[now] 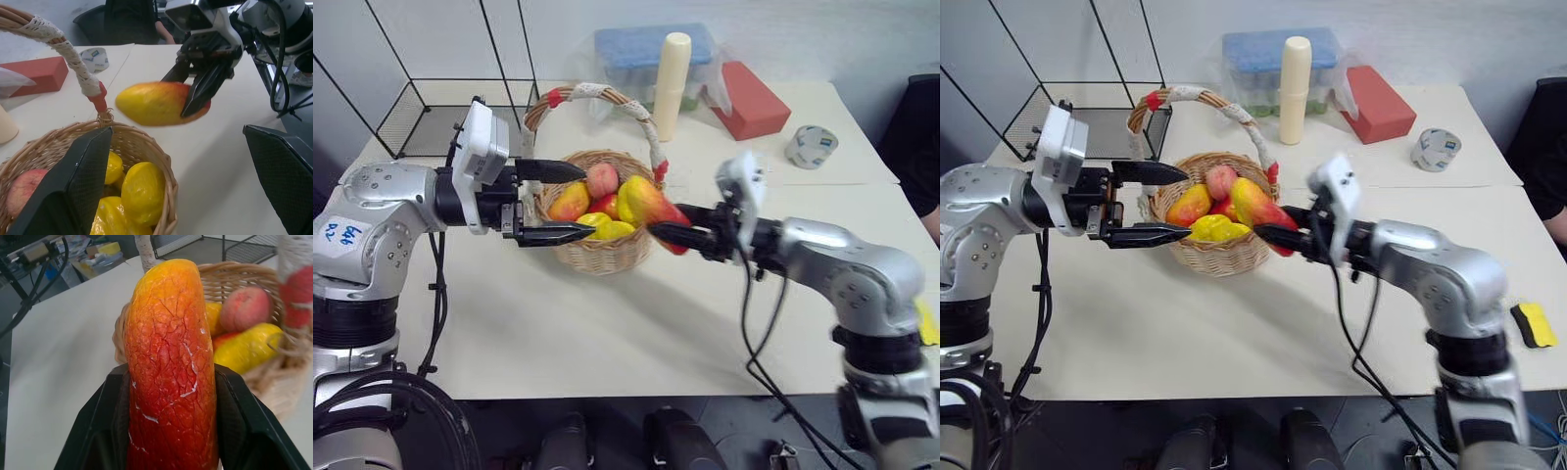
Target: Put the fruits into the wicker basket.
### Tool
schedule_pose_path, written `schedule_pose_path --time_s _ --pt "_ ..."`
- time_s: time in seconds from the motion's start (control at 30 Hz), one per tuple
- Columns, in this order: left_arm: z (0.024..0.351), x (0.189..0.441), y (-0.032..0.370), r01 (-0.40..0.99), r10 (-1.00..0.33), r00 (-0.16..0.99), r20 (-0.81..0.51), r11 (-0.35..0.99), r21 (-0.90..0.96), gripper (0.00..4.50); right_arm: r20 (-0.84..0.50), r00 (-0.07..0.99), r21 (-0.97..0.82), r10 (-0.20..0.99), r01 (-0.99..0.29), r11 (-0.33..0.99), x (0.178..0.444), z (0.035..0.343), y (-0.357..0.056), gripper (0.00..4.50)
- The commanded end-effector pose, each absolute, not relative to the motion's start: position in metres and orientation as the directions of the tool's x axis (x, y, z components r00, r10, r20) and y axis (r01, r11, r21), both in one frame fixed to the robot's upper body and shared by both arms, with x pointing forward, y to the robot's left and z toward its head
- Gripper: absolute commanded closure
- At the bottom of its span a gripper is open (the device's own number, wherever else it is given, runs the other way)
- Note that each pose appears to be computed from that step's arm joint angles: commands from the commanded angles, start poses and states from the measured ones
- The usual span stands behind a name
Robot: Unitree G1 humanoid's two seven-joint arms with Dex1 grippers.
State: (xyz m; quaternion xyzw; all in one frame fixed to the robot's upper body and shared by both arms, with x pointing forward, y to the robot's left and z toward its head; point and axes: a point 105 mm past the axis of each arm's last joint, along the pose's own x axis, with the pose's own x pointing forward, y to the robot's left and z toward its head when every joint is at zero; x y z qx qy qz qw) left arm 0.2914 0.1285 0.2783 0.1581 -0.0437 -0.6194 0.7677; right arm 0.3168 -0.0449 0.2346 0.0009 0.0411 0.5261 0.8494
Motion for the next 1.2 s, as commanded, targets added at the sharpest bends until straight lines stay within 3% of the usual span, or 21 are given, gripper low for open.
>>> schedule_pose_path --time_s 0.03,0.1,0.23,0.33,0.5,0.63,0.73,0.8,0.97,1.17,1.2 --pt "0.292 0.283 0.127 0.924 -0.97 0.214 -0.117 0.162 0.346 0.0 -0.026 0.451 0.014 0.892 -0.892 0.452 0.326 0.252 -0.022 2.73" --pt "0.29 0.286 0.132 0.92 -0.963 0.243 -0.115 0.191 0.342 0.0 -0.004 0.447 0.017 0.895 -0.894 0.447 0.331 0.261 -0.009 2.73" --pt "0.287 0.287 0.14 0.92 -0.957 0.268 -0.113 0.22 0.323 0.0 -0.004 0.514 0.01 0.858 -0.858 0.514 0.348 0.267 -0.001 1.38" --pt "0.285 0.288 0.147 0.918 -0.95 0.291 -0.114 0.244 0.314 0.0 -0.022 0.525 -0.035 0.851 -0.851 0.524 0.345 0.265 -0.004 0.5" --pt "0.285 0.292 0.157 0.905 -0.937 0.331 -0.111 0.283 0.316 0.0 0.02 0.423 0.024 0.906 -0.906 0.422 0.301 0.268 -0.032 0.5" --pt "0.285 0.296 0.161 0.898 -0.931 0.349 -0.107 0.3 0.322 0.0 0.015 0.437 0.029 0.899 -0.899 0.437 0.286 0.265 -0.052 0.5" --pt "0.286 0.298 0.161 0.898 -0.932 0.347 -0.103 0.298 0.325 0.0 0.026 0.617 -0.044 0.787 -0.786 0.617 0.311 0.266 -0.068 0.5" --pt "0.287 0.299 0.16 0.898 -0.933 0.345 -0.102 0.296 0.327 0.0 0.039 0.672 -0.065 0.74 -0.737 0.673 0.322 0.267 -0.072 0.5" --pt "0.287 0.301 0.155 0.9 -0.94 0.328 -0.097 0.28 0.335 0.0 0.112 0.726 -0.016 0.679 -0.682 0.731 0.361 0.272 -0.061 0.5" --pt "0.289 0.301 0.154 0.898 -0.941 0.325 -0.095 0.276 0.342 0.0 0.13 0.71 -0.004 0.692 -0.698 0.716 0.375 0.268 -0.043 0.5" --pt "0.289 0.301 0.154 0.898 -0.941 0.325 -0.094 0.276 0.343 0.0 0.127 0.713 -0.013 0.689 -0.694 0.72 0.377 0.266 -0.041 0.67"
